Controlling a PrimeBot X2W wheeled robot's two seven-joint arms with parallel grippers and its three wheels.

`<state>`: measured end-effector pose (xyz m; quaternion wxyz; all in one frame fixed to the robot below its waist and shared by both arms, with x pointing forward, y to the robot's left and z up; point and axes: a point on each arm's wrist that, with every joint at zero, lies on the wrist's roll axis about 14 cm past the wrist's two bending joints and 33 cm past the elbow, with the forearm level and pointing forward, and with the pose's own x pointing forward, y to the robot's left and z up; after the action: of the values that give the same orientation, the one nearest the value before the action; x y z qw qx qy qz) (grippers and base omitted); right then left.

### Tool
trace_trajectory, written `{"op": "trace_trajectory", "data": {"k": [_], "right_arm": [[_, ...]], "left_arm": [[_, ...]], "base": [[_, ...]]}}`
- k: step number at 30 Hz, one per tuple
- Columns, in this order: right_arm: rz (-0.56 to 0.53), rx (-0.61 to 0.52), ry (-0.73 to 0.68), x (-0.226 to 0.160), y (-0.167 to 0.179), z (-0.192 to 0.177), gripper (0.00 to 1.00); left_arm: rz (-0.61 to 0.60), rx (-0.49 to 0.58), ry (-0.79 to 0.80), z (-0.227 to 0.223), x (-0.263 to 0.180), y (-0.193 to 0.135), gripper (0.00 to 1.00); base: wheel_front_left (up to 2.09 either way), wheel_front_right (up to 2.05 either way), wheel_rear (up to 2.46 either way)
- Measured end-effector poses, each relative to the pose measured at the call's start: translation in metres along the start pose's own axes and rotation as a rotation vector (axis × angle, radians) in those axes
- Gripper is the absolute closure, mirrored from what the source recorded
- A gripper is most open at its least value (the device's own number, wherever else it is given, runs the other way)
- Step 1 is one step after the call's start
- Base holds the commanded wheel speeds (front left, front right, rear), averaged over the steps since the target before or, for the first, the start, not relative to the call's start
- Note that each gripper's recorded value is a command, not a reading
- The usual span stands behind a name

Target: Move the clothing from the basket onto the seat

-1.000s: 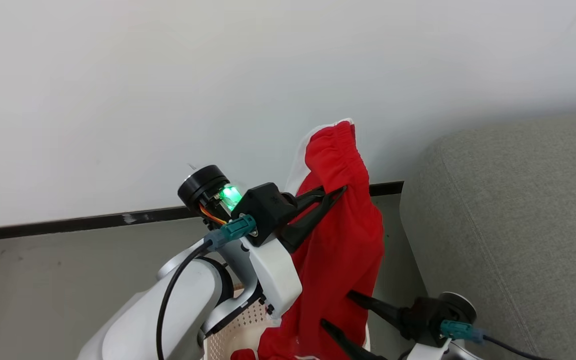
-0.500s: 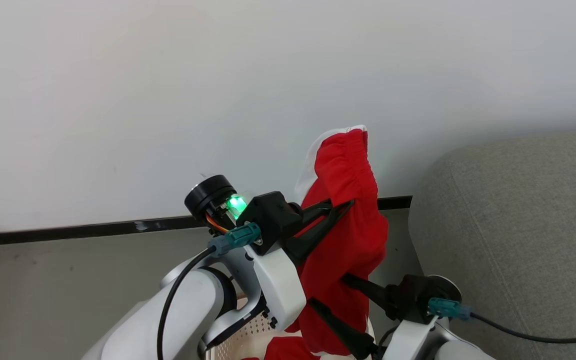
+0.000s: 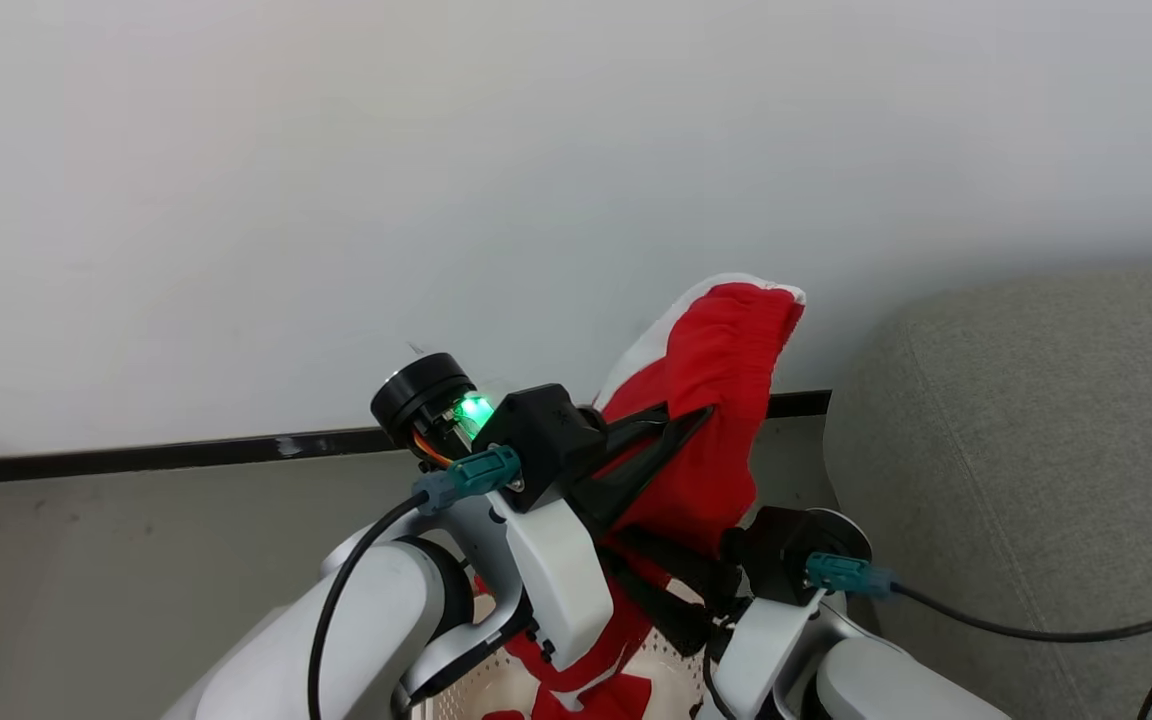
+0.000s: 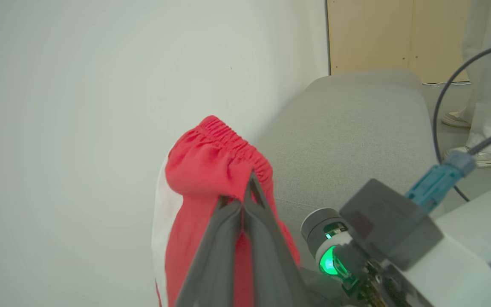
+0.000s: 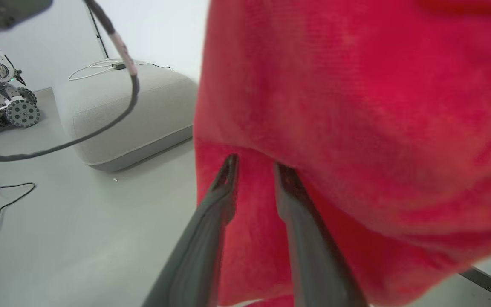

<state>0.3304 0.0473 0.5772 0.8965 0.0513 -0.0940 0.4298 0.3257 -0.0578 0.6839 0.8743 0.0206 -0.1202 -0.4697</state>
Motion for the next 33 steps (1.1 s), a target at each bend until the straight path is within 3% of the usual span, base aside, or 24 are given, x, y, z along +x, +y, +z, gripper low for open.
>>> {"op": "trace_trajectory", "data": {"k": [1, 16, 24, 27, 28, 29, 33], "right_arm": [[0.000, -0.005, 0.000, 0.001, -0.001, 0.000, 1.00], [-0.039, -0.012, 0.065, -0.023, -0.017, -0.019, 1.00], [-0.152, -0.003, 0.065, -0.051, -0.044, -0.019, 1.00], [-0.203, -0.020, 0.056, -0.061, -0.061, -0.014, 0.56], [-0.223, -0.024, 0.049, -0.064, -0.067, -0.011, 0.19], [-0.241, -0.029, 0.042, -0.067, -0.072, -0.008, 0.00], [-0.289, -0.071, 0.036, -0.080, -0.085, -0.002, 0.00]], "left_arm": [[0.002, -0.003, 0.001, -0.001, 0.000, 0.001, 1.00], [0.095, -0.084, 0.064, -0.030, -0.007, 0.024, 1.00], [0.123, -0.088, 0.064, -0.032, -0.007, 0.035, 1.00], [0.133, -0.110, 0.068, -0.037, -0.007, 0.038, 1.00], [0.138, -0.113, 0.071, -0.039, -0.007, 0.039, 1.00], [0.141, -0.115, 0.073, -0.040, -0.006, 0.040, 1.00], [0.158, -0.133, 0.068, -0.043, -0.006, 0.045, 1.00]], "base": [[0.00, 0.00, 0.00], [0.00, 0.00, 0.00], [0.00, 0.00, 0.00], [0.00, 0.00, 0.00], [0.00, 0.00, 0.00], [0.00, 0.00, 0.00], [0.00, 0.00, 0.00]]}}
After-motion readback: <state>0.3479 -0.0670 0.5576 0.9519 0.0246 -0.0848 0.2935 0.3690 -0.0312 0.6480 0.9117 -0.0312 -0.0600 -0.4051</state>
